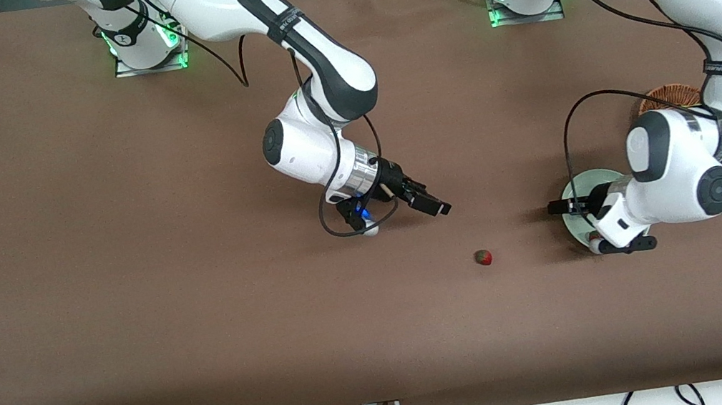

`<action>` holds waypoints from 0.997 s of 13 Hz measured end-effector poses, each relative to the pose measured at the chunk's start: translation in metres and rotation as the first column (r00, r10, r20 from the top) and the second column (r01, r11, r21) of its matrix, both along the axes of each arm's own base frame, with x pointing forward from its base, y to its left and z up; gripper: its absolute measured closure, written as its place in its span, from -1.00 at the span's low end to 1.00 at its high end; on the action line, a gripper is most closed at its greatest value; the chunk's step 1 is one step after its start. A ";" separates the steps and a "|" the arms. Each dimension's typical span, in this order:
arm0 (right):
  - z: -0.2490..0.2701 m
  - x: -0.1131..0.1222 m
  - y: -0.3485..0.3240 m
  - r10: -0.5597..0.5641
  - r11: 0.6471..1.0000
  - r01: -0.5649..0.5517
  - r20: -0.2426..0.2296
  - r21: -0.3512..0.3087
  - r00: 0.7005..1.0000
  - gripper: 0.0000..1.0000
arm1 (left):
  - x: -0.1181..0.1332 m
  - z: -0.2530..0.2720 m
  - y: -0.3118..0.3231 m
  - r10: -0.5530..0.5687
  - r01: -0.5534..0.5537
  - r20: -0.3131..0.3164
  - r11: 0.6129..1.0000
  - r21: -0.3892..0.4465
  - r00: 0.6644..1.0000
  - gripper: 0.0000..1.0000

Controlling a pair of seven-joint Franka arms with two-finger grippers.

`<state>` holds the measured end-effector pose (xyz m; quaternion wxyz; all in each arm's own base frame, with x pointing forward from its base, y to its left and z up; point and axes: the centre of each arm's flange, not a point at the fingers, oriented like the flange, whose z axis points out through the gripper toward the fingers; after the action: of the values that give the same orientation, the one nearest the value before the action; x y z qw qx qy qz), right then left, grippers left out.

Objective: Collect all strawberries into plate
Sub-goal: 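Drop the strawberry on the plate while the right gripper sets the last mid-table, then grasp the last strawberry with the left gripper while the right gripper withdraws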

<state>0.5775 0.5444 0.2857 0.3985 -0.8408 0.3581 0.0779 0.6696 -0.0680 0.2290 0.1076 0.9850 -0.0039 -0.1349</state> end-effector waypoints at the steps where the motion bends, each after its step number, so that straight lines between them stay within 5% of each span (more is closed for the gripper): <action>1: -0.001 0.004 -0.005 0.052 0.997 -0.052 0.001 -0.049 0.999 -0.99 | -0.003 0.000 -0.027 0.016 -0.016 -0.012 1.000 0.005 1.000 -1.00; 4: 0.008 0.027 -0.044 0.221 0.941 -0.220 -0.025 -0.258 0.975 -0.99 | -0.011 0.008 -0.111 0.056 -0.056 0.009 0.998 0.036 0.998 -1.00; 7: 0.017 0.042 -0.087 0.413 0.797 -0.383 -0.041 -0.467 0.910 -0.99 | 0.003 0.006 -0.123 0.107 -0.109 0.126 0.994 0.011 0.986 -1.00; 11: 0.031 0.070 -0.160 0.443 0.704 -0.423 -0.112 -0.570 0.889 -1.00 | 0.006 -0.017 -0.142 0.164 -0.167 0.185 0.986 -0.002 0.969 -1.00; 13: 0.059 0.077 -0.192 0.503 0.649 -0.479 -0.139 -0.591 0.853 -1.00 | 0.006 -0.033 -0.152 0.161 -0.167 0.219 0.986 0.006 0.962 -1.00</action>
<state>0.6543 0.3527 0.3447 0.0785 -0.9891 0.1149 0.0482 0.6752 -0.2203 0.1955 0.1055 0.9920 0.0675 -0.0168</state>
